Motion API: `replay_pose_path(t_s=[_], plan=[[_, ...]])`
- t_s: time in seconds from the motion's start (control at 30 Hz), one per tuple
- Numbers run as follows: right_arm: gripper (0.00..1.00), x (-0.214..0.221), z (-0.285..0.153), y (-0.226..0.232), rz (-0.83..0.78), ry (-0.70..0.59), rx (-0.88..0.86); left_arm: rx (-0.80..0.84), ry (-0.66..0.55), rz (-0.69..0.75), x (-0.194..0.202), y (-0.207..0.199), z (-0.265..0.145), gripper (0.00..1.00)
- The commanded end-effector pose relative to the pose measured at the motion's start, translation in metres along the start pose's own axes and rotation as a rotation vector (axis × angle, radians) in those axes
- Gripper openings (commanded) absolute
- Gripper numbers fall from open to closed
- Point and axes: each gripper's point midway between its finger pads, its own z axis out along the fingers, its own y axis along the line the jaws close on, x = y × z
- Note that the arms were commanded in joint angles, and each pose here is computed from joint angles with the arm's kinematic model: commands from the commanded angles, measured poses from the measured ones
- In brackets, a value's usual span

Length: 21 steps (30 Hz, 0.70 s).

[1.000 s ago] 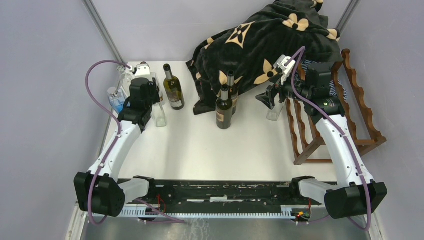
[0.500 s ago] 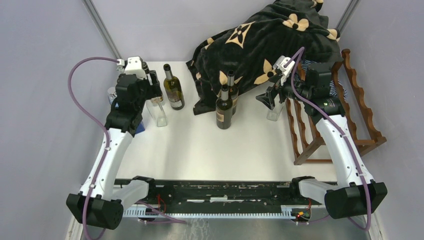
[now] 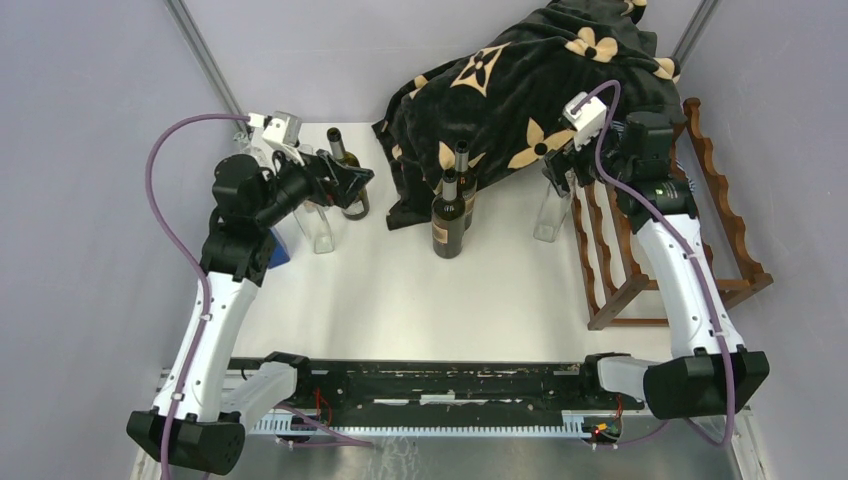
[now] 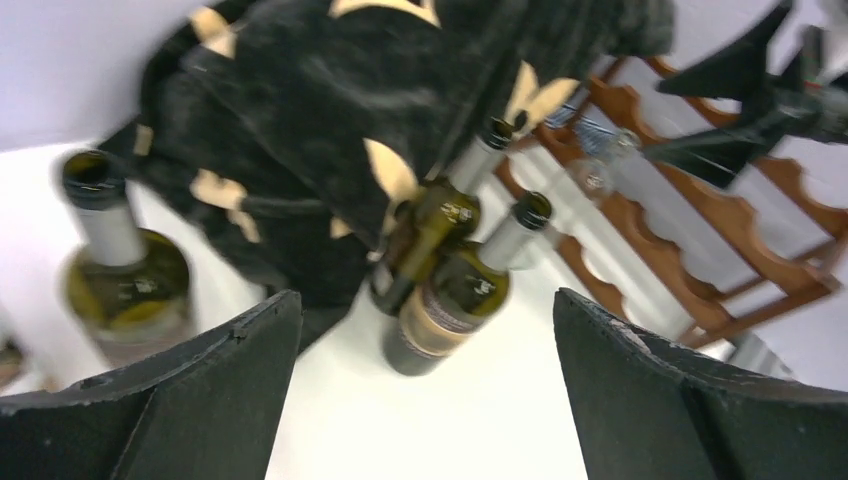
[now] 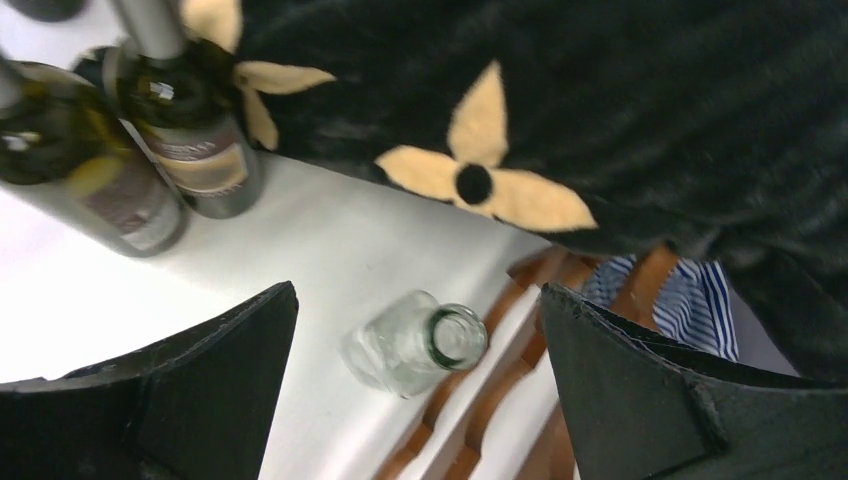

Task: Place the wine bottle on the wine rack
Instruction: Move the wine rack to the corner of the board.

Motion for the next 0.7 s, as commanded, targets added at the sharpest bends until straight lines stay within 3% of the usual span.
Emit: replay_pose_path(t_s=[0.0,0.4,0.67], plan=[[0.95,0.009,-0.002,-0.032,0.003,0.077,0.128,0.28,0.0,-0.113,0.007,-0.056,-0.003,1.0],[0.85,0.044,0.02,-0.038,0.082,0.161,0.113,0.458,0.102,-0.082,0.067,-0.135,0.009,0.99],[0.88,0.015,0.007,-0.043,0.079,0.056,0.067,0.485,0.104,-0.102,0.084,-0.143,0.009,0.99]])
